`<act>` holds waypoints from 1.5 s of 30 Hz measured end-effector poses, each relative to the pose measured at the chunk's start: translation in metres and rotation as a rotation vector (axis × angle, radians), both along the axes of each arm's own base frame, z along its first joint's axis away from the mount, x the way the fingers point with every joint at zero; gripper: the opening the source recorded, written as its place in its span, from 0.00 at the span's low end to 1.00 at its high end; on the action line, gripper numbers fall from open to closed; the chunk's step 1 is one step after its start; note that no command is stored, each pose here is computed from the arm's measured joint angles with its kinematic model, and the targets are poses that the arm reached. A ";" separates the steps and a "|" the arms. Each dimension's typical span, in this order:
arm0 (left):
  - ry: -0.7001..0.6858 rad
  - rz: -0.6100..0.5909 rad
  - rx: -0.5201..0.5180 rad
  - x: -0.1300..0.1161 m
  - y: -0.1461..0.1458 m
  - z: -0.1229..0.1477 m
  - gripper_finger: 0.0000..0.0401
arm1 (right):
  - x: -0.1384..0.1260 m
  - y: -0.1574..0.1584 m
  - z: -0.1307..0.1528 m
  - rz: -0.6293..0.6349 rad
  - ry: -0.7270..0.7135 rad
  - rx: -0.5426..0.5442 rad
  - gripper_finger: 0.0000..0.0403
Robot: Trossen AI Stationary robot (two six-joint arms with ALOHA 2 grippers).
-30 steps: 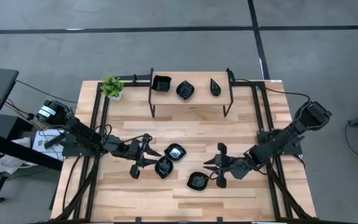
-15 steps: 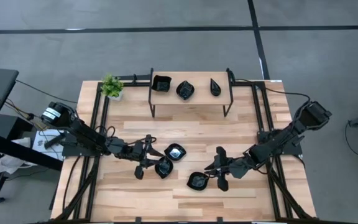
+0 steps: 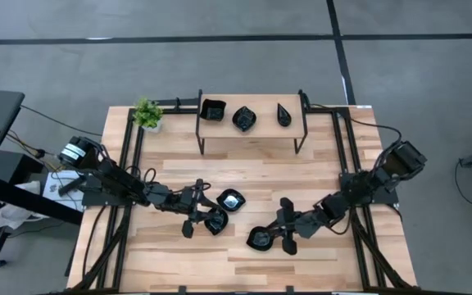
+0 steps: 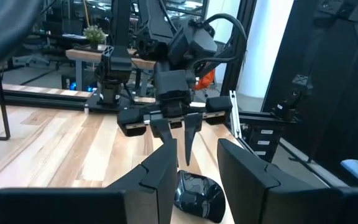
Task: Pick & Place Mini shaped plates
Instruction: Stack the black leaf shaped plate on top of the black leaf shaped plate on the shelf
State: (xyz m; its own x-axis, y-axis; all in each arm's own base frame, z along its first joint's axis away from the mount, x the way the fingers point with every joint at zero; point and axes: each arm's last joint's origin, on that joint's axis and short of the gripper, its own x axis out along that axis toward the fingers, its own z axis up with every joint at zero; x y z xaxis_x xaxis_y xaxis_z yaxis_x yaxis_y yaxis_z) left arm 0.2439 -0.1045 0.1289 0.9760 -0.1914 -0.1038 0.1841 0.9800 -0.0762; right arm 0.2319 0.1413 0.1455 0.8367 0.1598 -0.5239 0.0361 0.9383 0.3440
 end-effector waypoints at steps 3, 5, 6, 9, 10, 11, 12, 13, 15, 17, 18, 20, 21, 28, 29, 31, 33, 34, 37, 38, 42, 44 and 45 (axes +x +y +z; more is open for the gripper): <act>0.002 0.000 0.001 0.000 0.000 0.000 0.29 | 0.001 -0.001 0.001 0.010 -0.001 0.014 0.16; 0.003 0.000 0.001 0.000 0.000 0.000 0.29 | 0.001 -0.001 0.001 0.009 0.001 0.014 0.16; 0.002 0.000 0.001 0.000 0.000 0.000 0.29 | 0.001 -0.001 0.000 0.009 0.002 0.013 0.16; 0.003 0.000 0.001 0.000 0.000 0.000 0.29 | 0.001 -0.001 0.000 0.012 0.000 0.008 0.16; 0.003 0.000 0.001 0.000 0.000 0.000 0.29 | 0.001 -0.001 0.000 0.013 0.001 0.007 0.16; 0.003 0.000 0.001 0.000 0.000 0.000 0.29 | 0.001 -0.001 0.000 0.013 0.001 0.006 0.16; 0.003 0.000 0.001 0.000 0.000 0.000 0.29 | 0.001 -0.001 0.000 0.013 0.002 0.006 0.16; 0.003 0.000 0.001 0.000 0.000 0.000 0.29 | 0.001 -0.001 0.000 0.010 0.001 0.004 0.16; 0.003 0.000 0.001 0.000 0.000 0.000 0.29 | 0.002 -0.001 -0.003 0.006 0.004 -0.005 0.16; 0.003 0.000 0.001 0.000 0.000 0.000 0.29 | 0.003 -0.001 -0.006 -0.010 0.003 -0.025 0.16; 0.003 0.000 0.001 0.000 0.000 0.000 0.29 | 0.005 -0.002 -0.008 -0.012 0.009 -0.029 0.16; 0.003 0.000 0.001 0.000 0.000 0.000 0.29 | 0.006 -0.003 -0.014 -0.018 0.029 -0.042 0.16; 0.003 -0.001 0.001 0.000 0.000 0.000 0.29 | 0.006 -0.003 -0.017 -0.023 0.039 -0.043 0.16; 0.003 -0.001 0.001 0.000 0.000 0.000 0.29 | 0.008 -0.006 -0.022 -0.049 0.062 -0.030 0.16; 0.002 -0.001 0.001 0.000 0.000 0.000 0.29 | 0.008 -0.006 -0.022 -0.050 0.062 -0.030 0.16; 0.003 -0.001 0.001 0.000 0.000 0.000 0.29 | 0.008 -0.006 -0.021 -0.050 0.058 -0.027 0.16; 0.003 -0.001 0.001 0.000 0.000 0.000 0.29 | 0.009 -0.006 -0.020 -0.048 0.050 -0.020 0.16; 0.003 -0.001 0.001 0.000 0.000 0.000 0.29 | 0.009 -0.006 -0.020 -0.047 0.050 -0.020 0.16; 0.003 -0.001 0.001 0.000 0.000 0.000 0.29 | 0.009 -0.005 -0.020 -0.029 0.051 -0.003 0.16; 0.003 -0.001 0.001 0.000 0.000 0.000 0.29 | 0.009 -0.005 -0.020 -0.027 0.046 0.003 0.16; 0.003 -0.001 0.001 0.000 0.000 0.000 0.29 | 0.010 -0.004 -0.020 -0.008 0.051 0.014 0.16; 0.003 -0.001 0.001 0.000 0.000 0.000 0.29 | 0.011 -0.005 -0.020 -0.003 0.045 0.002 0.16; 0.003 -0.001 0.001 0.000 0.000 0.000 0.29 | 0.011 -0.005 -0.020 0.004 0.043 -0.010 0.16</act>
